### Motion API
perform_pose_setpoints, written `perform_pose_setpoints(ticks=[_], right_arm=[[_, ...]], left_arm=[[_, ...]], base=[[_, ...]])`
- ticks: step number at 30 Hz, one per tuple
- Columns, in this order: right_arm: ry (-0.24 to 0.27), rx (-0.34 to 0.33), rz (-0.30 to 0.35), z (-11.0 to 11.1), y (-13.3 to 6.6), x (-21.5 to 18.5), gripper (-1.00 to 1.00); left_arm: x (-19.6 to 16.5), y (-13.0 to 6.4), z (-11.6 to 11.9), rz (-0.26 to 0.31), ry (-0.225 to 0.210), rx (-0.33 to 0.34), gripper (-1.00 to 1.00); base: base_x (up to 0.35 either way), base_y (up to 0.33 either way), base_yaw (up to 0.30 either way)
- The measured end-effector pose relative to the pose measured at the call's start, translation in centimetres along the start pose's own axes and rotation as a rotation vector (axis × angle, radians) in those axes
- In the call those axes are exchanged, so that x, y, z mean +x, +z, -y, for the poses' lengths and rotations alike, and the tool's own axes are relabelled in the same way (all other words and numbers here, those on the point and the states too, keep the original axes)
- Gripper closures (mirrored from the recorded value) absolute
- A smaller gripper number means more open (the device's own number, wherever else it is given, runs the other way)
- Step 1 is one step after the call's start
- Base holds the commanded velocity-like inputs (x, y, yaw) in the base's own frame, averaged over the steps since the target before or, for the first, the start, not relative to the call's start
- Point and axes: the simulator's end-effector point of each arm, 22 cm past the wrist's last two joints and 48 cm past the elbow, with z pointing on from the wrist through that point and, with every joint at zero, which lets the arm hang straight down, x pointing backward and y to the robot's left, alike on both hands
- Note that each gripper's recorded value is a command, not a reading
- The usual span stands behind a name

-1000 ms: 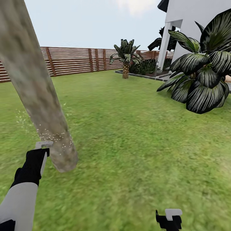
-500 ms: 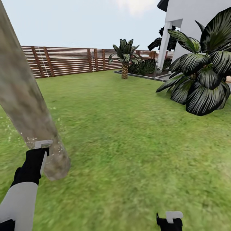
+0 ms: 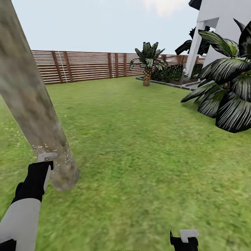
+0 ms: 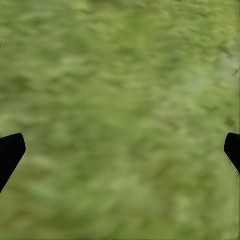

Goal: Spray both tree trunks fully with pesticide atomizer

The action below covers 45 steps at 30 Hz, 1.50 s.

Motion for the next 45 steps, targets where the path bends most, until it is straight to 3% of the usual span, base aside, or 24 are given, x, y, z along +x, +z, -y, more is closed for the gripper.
perform_pose_setpoints(ticks=[7, 10, 12, 14, 15, 16, 18, 19, 20, 22, 23, 24, 26, 31, 38, 45], right_arm=[[0.001, 0.0, -0.001, 0.0, 0.0, 0.0, -1.0], [0.002, -0.006, -0.001, -0.3, 0.0, 0.0, -1.0], [-0.001, -0.015, 0.003, -0.7, 0.0, -0.2, -1.0], [-0.096, -0.081, 0.041, -2.6, 0.0, -1.3, -1.0], [-0.174, -0.135, 0.101, -4.4, 0.1, -3.5, -1.0], [-0.208, -0.167, 0.141, -5.5, 0.1, -5.0, -1.0], [-0.304, -0.332, 0.21, -9.8, -0.5, -7.6, -1.0], [-0.357, -0.425, 0.198, -11.8, -1.1, -7.3, -1.0], [-0.414, -0.547, 0.158, -14.0, -1.8, -6.5, -1.0], [-0.461, -0.693, 0.141, -16.3, -2.3, -8.2, -1.0], [-0.473, -0.728, 0.145, -16.8, -2.4, -9.0, -1.0], [-0.495, -0.799, 0.163, -17.8, -2.8, -11.0, -1.0], [-0.542, -0.863, 0.19, -18.6, -3.3, -13.2, -1.0], [-0.539, -0.892, 0.231, -20.3, -3.8, -16.2, -1.0], [-0.535, -0.896, 0.239, -20.4, -3.5, -17.3, -1.0], [-0.538, -0.919, 0.26, -20.8, -4.0, -18.2, -1.0]], left_arm=[[1.0, 0.3, 0.2, -0.015, 0.001, 0.008, 1.0], [5.9, 0.8, 0.4, -0.076, 0.032, 0.033, 1.0], [10.4, 0.9, 1.4, -0.13, 0.034, 0.112, 1.0], [13.3, 0.8, 2.7, -0.114, 0.035, 0.211, 1.0], [14.5, 0.9, 3.0, -0.09, 0.049, 0.254, 1.0], [15.2, 0.9, 3.0, -0.079, 0.064, 0.283, 1.0], [16.4, 0.9, 3.5, -0.036, 0.12, 0.415, 1.0], [16.6, 0.6, 3.9, -0.015, 0.159, 0.484, 1.0], [16.9, 0.1, 4.2, 0.004, 0.233, 0.565, 1.0], [18.3, -1.3, 5.5, 0.015, 0.389, 0.704, 1.0], [19.1, -1.9, 6.0, 0.014, 0.447, 0.751, 1.0], [21.5, -3.3, 7.3, 0.005, 0.596, 0.864, 1.0], [23.7, -4.5, 8.1, -0.023, 0.708, 0.944, 1.0], [21.2, -4.1, 7.4, 0.011, 0.781, 0.936, 1.0], [22.2, -4.1, 5.1, -0.023, 0.891, 0.931, 1.0], [22.4, -4.4, 4.4, -0.043, 0.908, 0.951, 1.0]], base=[[-0.161, -0.247, 0.276], [-0.276, -0.164, 0.134], [-0.296, -0.128, 0.013], [-0.303, -0.116, 0.002], [-0.3, -0.112, 0.001], [-0.286, -0.084, 0.0], [-0.15, -0.032, 0.0], [-0.042, -0.009, 0.0], [-0.021, -0.005, 0.0], [-0.009, -0.002, 0.0], [-0.002, 0.0, 0.0], [-0.001, 0.0, 0.0], [0.0, 0.0, 0.0], [0.0, 0.0, 0.0], [0.0, 0.0, 0.0], [0.0, 0.0, 0.0]])
